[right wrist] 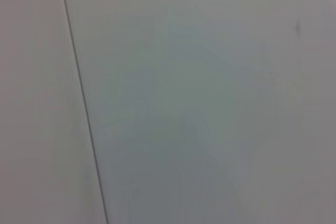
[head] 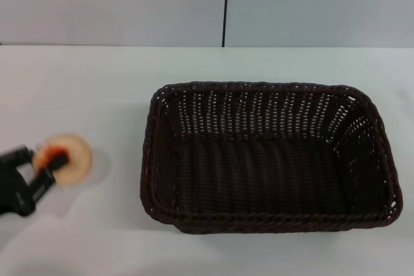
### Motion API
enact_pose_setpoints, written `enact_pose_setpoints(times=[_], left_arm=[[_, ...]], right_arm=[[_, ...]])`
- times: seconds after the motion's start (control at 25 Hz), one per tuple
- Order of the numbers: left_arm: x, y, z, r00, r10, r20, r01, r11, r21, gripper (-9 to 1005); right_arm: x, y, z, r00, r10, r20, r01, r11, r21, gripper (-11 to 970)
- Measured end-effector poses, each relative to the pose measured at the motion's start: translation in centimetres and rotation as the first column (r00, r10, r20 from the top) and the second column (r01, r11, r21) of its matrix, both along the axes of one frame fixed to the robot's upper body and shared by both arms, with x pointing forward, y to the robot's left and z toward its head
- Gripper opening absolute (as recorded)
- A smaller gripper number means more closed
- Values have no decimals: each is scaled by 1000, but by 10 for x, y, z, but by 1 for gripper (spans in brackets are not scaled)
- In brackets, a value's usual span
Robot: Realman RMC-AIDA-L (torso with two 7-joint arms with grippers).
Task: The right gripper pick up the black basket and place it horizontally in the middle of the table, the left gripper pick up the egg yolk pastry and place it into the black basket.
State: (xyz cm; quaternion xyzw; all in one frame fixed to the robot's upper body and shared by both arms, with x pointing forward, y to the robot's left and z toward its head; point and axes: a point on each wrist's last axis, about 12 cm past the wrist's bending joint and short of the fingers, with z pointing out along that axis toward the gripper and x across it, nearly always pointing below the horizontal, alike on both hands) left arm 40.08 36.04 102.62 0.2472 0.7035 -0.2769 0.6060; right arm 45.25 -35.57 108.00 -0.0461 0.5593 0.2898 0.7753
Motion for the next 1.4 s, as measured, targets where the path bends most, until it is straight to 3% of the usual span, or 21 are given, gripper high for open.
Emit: enact_pose_setpoints(times=[0.2,0.28,0.32,0.44,0.52,0.68,0.96,1.04,1.08,1.12,1.2,1.28,1.32,1.36,1.4], left_arm=[[22,-18,18,990,-60,131,73,992,-102,260],[33,-32,22,981,-111,157,132,982,-132,236],[44,-49,24,970,-178,168,205,965,-163,225],[53,-64,24,959,-236,160,262,950,-169,198],[65,-87,20,945,-299,135,319,933,-168,186],[71,-102,17,942,-317,112,333,927,-171,162],[73,-106,13,941,-317,116,332,933,-141,356],[71,-97,12,956,-263,127,279,951,-134,440],[70,-90,11,968,-208,137,226,965,-131,496],[66,-74,8,984,-70,161,91,988,-125,553],[63,-67,6,985,-11,171,33,991,-126,665],[54,-49,3,965,162,204,-136,982,-131,726],[47,-37,0,928,297,223,-270,952,-143,757],[47,-37,0,928,297,223,-270,952,-143,787],[43,-31,-2,898,378,225,-350,924,-155,817]], right_arm=[[-8,1,-6,999,-27,32,27,999,19,814],[-10,1,-6,998,-32,44,31,999,24,814],[-10,2,-6,998,-32,53,30,999,28,814],[-11,3,-6,998,-29,54,27,999,34,814],[-12,5,-8,998,-23,52,20,999,47,814],[-14,6,-9,998,-21,57,18,999,49,814],[-13,10,-9,997,-22,79,18,998,59,814],[-13,11,-9,996,-23,82,19,998,56,814],[-13,12,-10,996,-29,81,25,998,52,814],[-14,12,-13,995,-53,80,50,998,45,814],[-16,11,-16,994,-79,78,76,996,48,814],[-22,10,-21,988,-139,74,135,989,62,814],[-28,9,-26,975,-212,70,207,976,72,814],[-31,8,-29,961,-268,65,263,962,81,815],[-34,7,-32,945,-323,56,317,944,90,815]])
